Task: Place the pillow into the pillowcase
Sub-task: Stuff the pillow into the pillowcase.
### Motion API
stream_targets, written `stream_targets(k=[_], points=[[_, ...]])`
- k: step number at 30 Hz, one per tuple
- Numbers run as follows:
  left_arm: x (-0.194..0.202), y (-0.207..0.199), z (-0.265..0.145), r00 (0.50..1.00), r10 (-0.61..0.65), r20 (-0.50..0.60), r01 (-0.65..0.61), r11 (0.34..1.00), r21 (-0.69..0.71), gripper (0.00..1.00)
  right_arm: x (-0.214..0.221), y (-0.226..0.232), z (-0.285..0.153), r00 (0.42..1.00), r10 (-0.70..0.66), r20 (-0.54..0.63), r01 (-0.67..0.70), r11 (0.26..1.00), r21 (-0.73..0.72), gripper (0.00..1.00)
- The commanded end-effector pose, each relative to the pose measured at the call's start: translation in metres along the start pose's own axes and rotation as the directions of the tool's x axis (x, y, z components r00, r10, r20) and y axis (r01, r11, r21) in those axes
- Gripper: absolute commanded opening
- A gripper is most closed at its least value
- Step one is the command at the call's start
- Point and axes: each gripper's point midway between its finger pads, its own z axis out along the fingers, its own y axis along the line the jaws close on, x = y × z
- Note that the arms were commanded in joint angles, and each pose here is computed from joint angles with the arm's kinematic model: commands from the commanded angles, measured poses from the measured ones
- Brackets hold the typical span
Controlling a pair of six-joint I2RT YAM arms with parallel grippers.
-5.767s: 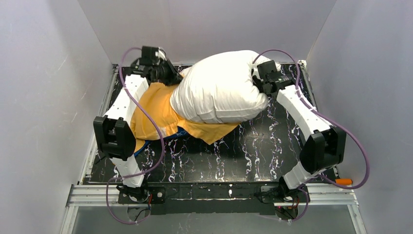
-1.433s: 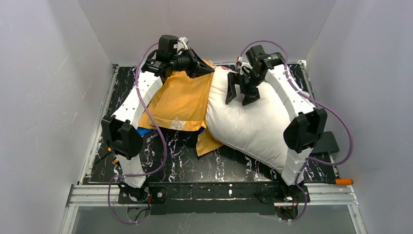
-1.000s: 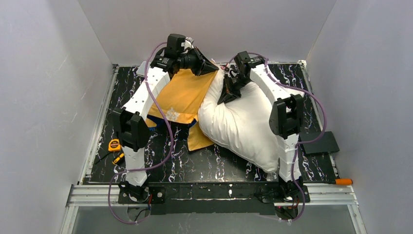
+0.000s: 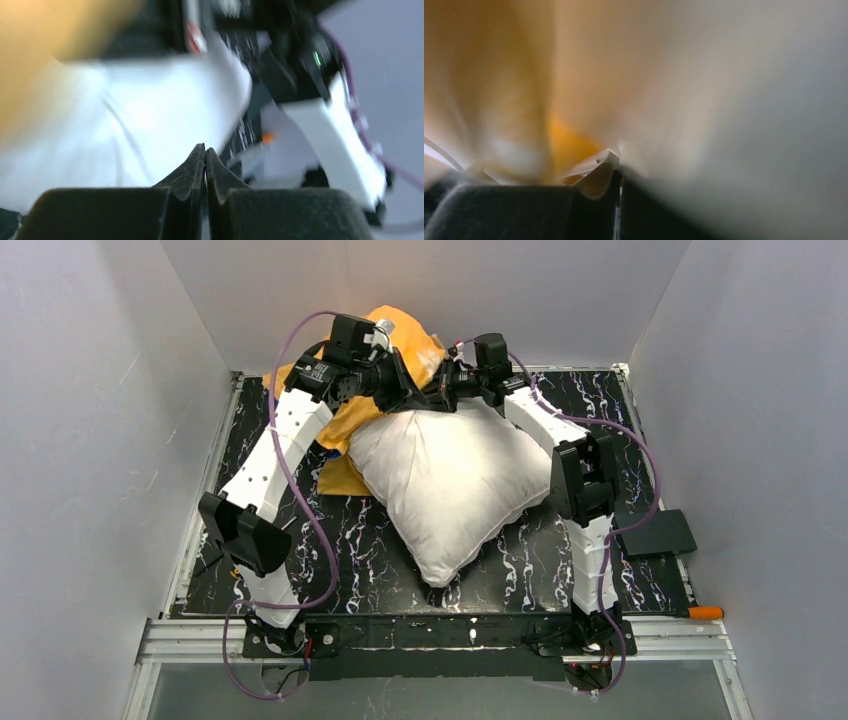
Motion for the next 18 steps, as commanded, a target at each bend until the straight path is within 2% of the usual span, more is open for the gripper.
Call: stream_targets(k=[1, 7, 9, 12, 14, 18], points=[[0.102, -0.091, -0.077, 0.924, 0.201, -0.325, -0.073, 0.928, 0.366, 0.0, -0.071, 0.067, -0.02, 0.952, -0.132, 0.277, 0.184, 0.968, -0.17, 0.01], [0.11, -0.131, -0.076, 0.884, 0.3, -0.359, -0.095, 0.866, 0.491, 0.0, -0.074, 0.056, -0.014, 0.953, -0.103, 0.283, 0.153, 0.975, -0.16, 0.01], [0.108, -0.12, -0.07, 0.889, 0.281, -0.362, -0.102, 0.891, 0.442, 0.0, -0.069, 0.043, -0.013, 0.958, -0.095, 0.272, 0.135, 0.982, -0.132, 0.01], [0.091, -0.087, -0.064, 0.926, 0.212, -0.312, -0.116, 0.947, 0.299, 0.0, -0.06, 0.024, -0.014, 0.963, -0.085, 0.255, 0.111, 0.99, -0.087, 0.01], [0.074, -0.056, -0.065, 0.953, 0.142, -0.269, -0.09, 0.977, 0.195, 0.2, -0.054, 0.018, -0.015, 0.966, -0.082, 0.245, 0.102, 0.992, -0.072, 0.01], [0.043, 0.028, -0.074, 0.985, -0.016, -0.171, 0.008, 0.999, -0.05, 0.44, -0.045, 0.009, -0.017, 0.97, -0.078, 0.231, 0.093, 0.994, -0.054, 0.01]])
